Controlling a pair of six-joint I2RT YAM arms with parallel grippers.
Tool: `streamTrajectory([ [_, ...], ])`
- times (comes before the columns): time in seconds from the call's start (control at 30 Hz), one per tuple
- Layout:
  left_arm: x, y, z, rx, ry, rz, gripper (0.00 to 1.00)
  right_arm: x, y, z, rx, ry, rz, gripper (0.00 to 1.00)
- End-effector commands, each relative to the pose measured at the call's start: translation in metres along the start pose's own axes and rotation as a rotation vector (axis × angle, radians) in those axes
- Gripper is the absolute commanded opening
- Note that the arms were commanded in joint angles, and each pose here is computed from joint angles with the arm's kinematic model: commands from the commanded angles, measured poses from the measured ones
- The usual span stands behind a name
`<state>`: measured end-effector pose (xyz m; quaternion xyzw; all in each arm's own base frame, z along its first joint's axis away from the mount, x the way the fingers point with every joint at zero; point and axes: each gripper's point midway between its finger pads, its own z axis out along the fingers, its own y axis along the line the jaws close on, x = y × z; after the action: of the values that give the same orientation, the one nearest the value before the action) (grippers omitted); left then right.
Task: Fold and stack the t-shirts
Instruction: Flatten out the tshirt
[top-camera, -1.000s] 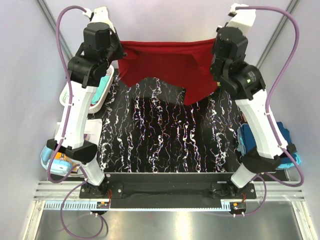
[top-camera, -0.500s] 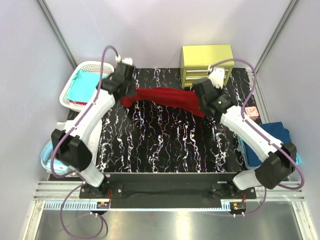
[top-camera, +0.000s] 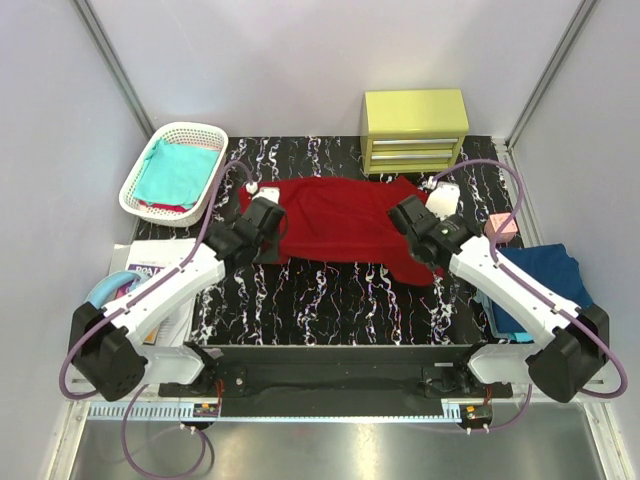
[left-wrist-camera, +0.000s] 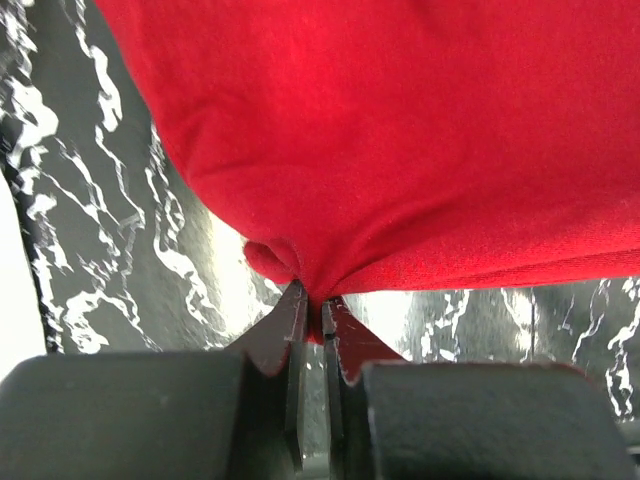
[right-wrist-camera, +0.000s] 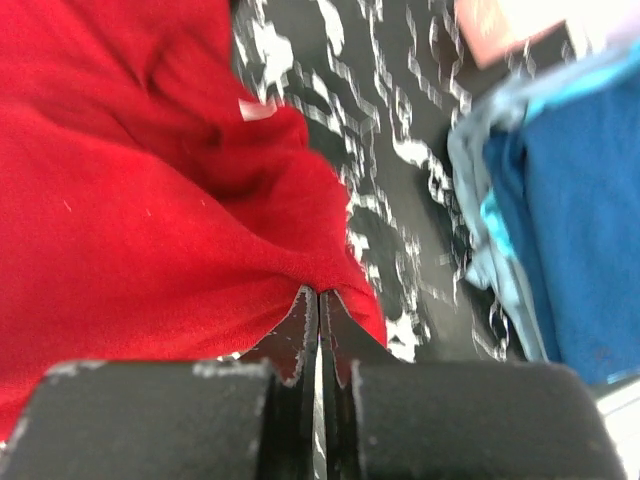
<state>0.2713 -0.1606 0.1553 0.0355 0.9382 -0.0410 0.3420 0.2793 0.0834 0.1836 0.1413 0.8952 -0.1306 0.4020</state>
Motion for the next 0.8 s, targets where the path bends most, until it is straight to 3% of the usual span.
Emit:
streamTrajectory([
  [0.0, 0.008, -0.009, -0.013, 0.044, -0.016, -0.032, 0.0, 0.029, -0.01, -0.012, -0.016, 0.103, 0.038, 0.0],
  [0.4, 0.064, -0.017, -0.013, 0.058, 0.143, 0.013, 0.05, 0.093, -0.018, -0.031, -0.009, 0.315, -0.011, 0.0],
  [0.53, 0.089, -0.017, -0.01, 0.064, 0.217, 0.024, 0.11, 0.109, -0.02, -0.033, 0.013, 0.388, -0.027, 0.0],
  [0.63, 0.104, -0.019, -0.006, 0.062, 0.262, 0.031, 0.28, 0.12, -0.023, -0.031, 0.031, 0.419, -0.032, 0.01],
  [0.77, 0.098, -0.019, -0.008, 0.049, 0.228, 0.037, 0.56, 0.1, -0.021, -0.035, -0.001, 0.346, 0.009, 0.22],
])
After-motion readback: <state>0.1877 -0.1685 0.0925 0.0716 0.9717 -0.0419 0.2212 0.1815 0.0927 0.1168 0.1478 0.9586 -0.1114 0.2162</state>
